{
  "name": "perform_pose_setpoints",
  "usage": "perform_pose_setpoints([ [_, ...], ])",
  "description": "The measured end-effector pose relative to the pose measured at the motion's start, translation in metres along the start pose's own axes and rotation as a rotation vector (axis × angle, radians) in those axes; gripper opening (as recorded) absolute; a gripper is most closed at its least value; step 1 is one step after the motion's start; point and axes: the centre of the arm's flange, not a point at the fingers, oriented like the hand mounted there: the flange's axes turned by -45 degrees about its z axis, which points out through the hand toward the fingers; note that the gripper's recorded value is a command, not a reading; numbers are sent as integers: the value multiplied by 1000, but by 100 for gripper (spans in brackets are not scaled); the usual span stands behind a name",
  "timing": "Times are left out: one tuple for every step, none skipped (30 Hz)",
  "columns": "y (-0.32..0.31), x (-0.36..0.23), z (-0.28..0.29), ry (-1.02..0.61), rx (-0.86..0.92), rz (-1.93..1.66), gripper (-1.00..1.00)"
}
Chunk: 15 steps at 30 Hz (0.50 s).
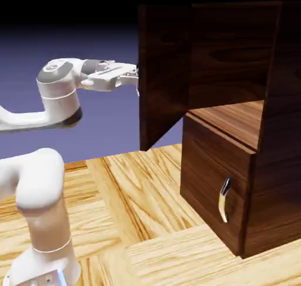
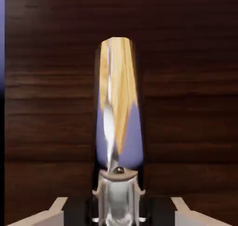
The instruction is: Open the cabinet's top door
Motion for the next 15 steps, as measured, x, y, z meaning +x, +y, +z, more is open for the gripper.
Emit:
perform_pose_setpoints([
  [3,0,-7,0,22,0,-100],
  [7,0,-15,0,46,1,-100],
  [11,0,-23,1,70,1,-100],
  [15,0,-30,1,94,1,-100],
  [20,0,-38,1,119,1,-100],
  [24,0,-46,1,145,1,-100],
  [30,0,-54,1,172,1,-100],
  [35,0,-62,1,199,1,-100],
  [41,0,-70,1,227,1,-100],
  [47,0,-79,2,255,1,-100],
  [54,0,-87,2,284,1,-100],
  [61,0,-95,2,313,1,-100],
  [68,-1,-102,2,341,1,-100],
  [75,-1,-109,2,369,1,-100],
  [81,-1,-116,2,396,2,-100],
])
